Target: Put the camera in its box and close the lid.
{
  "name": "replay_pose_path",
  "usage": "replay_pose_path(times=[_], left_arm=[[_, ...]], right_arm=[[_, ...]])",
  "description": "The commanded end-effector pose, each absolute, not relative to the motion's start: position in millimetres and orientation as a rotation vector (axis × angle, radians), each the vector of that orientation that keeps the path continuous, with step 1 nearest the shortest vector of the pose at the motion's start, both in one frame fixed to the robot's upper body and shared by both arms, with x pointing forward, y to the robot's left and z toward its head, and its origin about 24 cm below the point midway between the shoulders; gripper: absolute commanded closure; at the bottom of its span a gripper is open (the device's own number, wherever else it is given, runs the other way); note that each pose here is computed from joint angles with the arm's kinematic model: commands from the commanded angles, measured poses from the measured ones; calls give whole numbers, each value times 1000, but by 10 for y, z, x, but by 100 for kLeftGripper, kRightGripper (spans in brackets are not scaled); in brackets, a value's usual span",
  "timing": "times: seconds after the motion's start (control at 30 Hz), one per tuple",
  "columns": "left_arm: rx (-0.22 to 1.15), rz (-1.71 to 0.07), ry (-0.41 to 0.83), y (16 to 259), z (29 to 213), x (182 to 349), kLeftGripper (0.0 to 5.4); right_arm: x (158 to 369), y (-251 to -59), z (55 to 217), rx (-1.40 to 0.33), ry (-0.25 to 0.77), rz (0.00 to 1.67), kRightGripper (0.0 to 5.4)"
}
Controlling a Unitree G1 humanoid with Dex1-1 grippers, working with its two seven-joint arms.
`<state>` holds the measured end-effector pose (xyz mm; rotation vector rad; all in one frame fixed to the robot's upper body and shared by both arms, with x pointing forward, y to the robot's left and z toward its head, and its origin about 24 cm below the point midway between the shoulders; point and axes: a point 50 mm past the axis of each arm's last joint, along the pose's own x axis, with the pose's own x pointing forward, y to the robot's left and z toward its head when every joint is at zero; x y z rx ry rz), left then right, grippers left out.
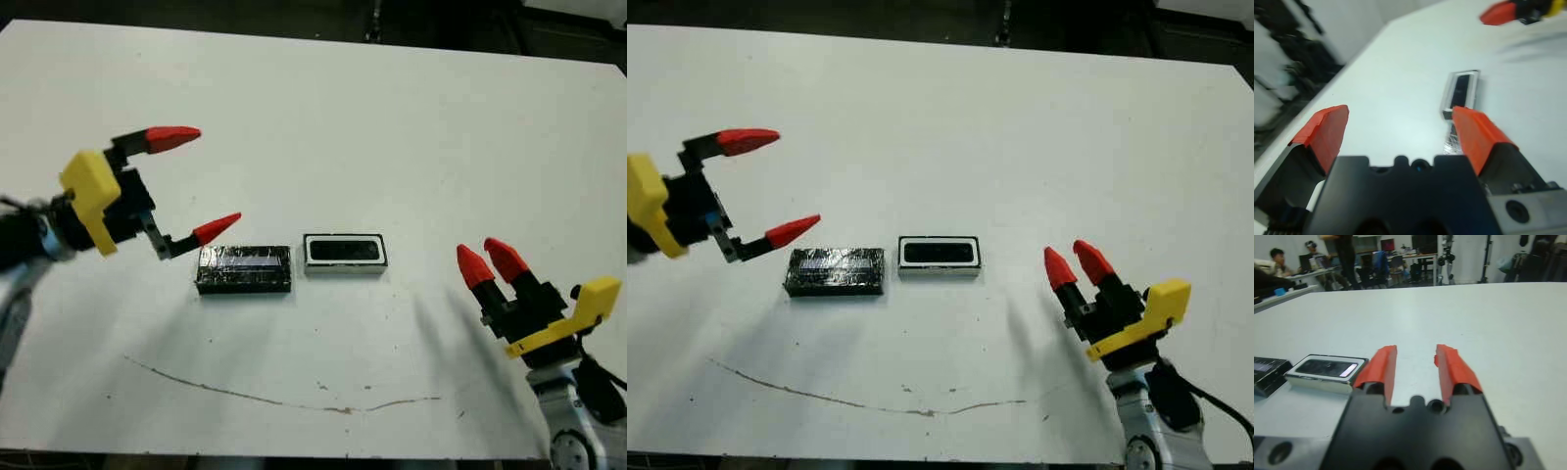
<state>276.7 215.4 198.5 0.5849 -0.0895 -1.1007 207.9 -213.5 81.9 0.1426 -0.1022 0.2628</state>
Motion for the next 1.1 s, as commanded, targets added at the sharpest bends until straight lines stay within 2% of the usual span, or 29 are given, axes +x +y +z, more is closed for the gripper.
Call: replay_pose_path(times=[0.03, 0.2, 0.37, 0.53, 0.77, 1.1], left_arm=[[595, -1186, -13, 2180, 1979, 2846, 0], [595, -1279, 31, 2162, 1940, 2893, 0], [555, -1395, 66, 2116, 1807, 2897, 0], [528, -1444, 132, 2100, 1682, 2909, 0], [571, -1473, 198, 2079, 1591, 2896, 0], [733, -1389, 286, 2077, 1425, 2918, 0]], right_arm=[[2062, -2128, 803, 137, -83, 205, 390], [2071, -2110, 811, 143, -88, 200, 465], [2079, -2113, 827, 147, -94, 192, 539], [2083, -2124, 828, 143, -96, 195, 539], [2087, -2130, 828, 152, -101, 199, 539], [2082, -2126, 837, 143, -106, 199, 539]])
